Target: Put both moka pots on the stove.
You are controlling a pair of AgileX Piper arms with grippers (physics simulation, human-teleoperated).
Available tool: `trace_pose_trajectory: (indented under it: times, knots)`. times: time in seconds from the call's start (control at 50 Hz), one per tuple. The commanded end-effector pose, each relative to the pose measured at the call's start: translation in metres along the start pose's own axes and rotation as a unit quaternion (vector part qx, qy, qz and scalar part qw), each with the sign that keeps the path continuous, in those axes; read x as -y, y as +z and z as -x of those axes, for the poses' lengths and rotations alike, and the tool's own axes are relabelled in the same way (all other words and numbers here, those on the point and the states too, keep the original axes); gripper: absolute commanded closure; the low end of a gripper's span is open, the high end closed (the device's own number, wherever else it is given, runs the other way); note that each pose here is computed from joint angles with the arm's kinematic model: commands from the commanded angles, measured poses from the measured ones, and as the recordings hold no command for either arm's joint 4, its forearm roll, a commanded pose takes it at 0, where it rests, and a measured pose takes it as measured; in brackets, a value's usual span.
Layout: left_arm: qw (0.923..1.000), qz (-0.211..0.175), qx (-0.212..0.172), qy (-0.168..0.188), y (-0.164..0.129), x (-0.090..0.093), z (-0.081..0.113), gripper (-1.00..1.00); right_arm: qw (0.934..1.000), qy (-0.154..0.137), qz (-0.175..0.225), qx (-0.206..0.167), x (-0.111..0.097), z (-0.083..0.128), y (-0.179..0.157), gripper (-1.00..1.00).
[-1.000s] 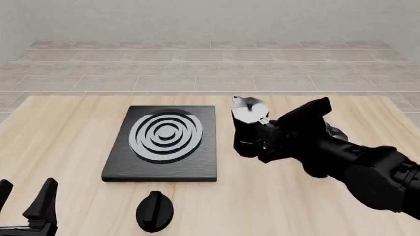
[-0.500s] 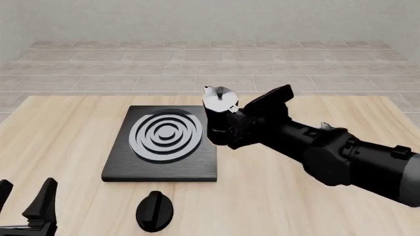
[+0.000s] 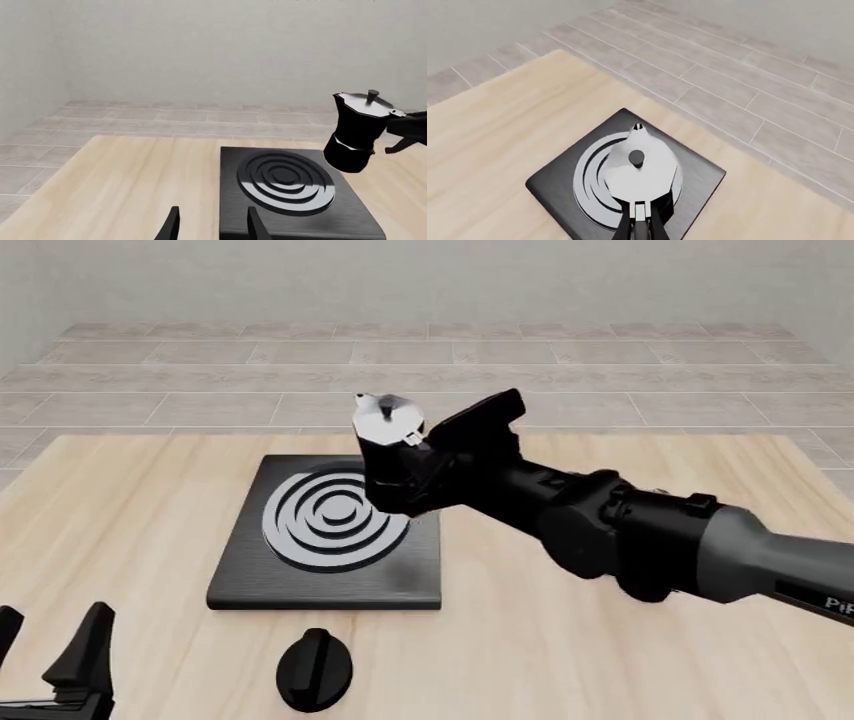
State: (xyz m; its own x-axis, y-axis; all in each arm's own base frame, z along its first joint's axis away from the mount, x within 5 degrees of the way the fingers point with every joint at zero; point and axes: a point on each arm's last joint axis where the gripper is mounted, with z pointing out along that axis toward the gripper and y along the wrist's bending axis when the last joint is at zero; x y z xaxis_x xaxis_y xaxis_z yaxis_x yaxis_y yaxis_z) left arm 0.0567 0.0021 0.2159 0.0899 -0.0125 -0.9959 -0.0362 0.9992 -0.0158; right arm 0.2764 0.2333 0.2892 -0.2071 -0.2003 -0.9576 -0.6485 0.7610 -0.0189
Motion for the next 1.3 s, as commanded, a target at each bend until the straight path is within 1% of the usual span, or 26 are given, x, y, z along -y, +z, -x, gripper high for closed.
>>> trace_pose_trajectory:
  times: [0.02, 0.14, 0.2, 0.34, 0.38, 0.4, 0.44, 0.5, 0.56, 0.66, 0.78, 0.8, 1.02, 1.18, 1.3]
  knots:
    - [1.0000, 0.000, 0.002, 0.000, -0.001, 0.000, 0.001, -1.00, 0.9990, 0.002, 0.019, 0.041, -0.014, 0.024, 0.013, 1.00]
    - [1.0000, 0.000, 0.003, 0.000, -0.001, 0.000, 0.001, -1.00, 0.9985, 0.005, 0.026, 0.049, -0.020, 0.027, 0.022, 1.00]
    - [1.0000, 0.000, 0.003, 0.000, -0.001, 0.000, 0.002, -1.00, 0.9984, 0.007, 0.025, 0.050, -0.020, 0.027, 0.028, 1.00]
    - [1.0000, -0.001, 0.003, 0.000, -0.001, 0.000, 0.001, -1.00, 0.9976, 0.017, 0.035, 0.057, -0.028, 0.034, 0.033, 1.00]
    - [1.0000, 0.000, 0.003, 0.000, -0.001, 0.000, 0.001, -1.00, 0.9976, 0.017, 0.035, 0.058, -0.028, 0.035, 0.034, 1.00]
    - [1.0000, 0.000, 0.004, 0.000, -0.001, 0.000, 0.002, -1.00, 0.9972, 0.018, 0.042, 0.059, -0.033, 0.036, 0.035, 1.00]
    - [1.0000, 0.000, 0.004, 0.000, -0.001, 0.000, 0.001, -1.00, 0.9971, 0.018, 0.043, 0.060, -0.034, 0.036, 0.036, 1.00]
    - [1.0000, 0.000, 0.004, 0.000, -0.001, 0.000, 0.001, -1.00, 0.9965, 0.016, 0.052, 0.063, -0.042, 0.037, 0.037, 1.00]
    - [1.0000, 0.000, 0.004, 0.000, -0.001, 0.000, 0.001, -1.00, 0.9964, 0.012, 0.056, 0.062, -0.047, 0.034, 0.042, 1.00]
    - [1.0000, 0.000, 0.005, 0.000, -0.001, 0.000, 0.001, -1.00, 0.9966, 0.013, 0.057, 0.058, -0.048, 0.030, 0.052, 1.00]
    - [1.0000, 0.003, 0.007, 0.001, -0.001, 0.000, 0.001, -1.00, 0.9967, 0.018, 0.058, 0.055, -0.050, 0.024, 0.067, 1.00]
    - [1.0000, 0.003, 0.007, 0.001, -0.001, 0.000, 0.001, -1.00, 0.9967, 0.022, 0.058, 0.052, -0.051, 0.023, 0.071, 1.00]
    - [1.0000, 0.006, 0.008, 0.000, -0.001, -0.001, 0.002, -1.00, 0.9965, 0.022, 0.062, 0.050, -0.056, 0.018, 0.083, 1.00]
    - [0.9999, 0.007, 0.008, -0.001, -0.001, -0.001, 0.002, -1.00, 0.9970, 0.026, 0.057, 0.045, -0.053, 0.013, 0.095, 1.00]
    - [0.9999, 0.007, 0.008, -0.001, -0.001, -0.001, 0.003, -1.00, 0.9969, 0.038, 0.055, 0.041, -0.051, 0.014, 0.103, 1.00]
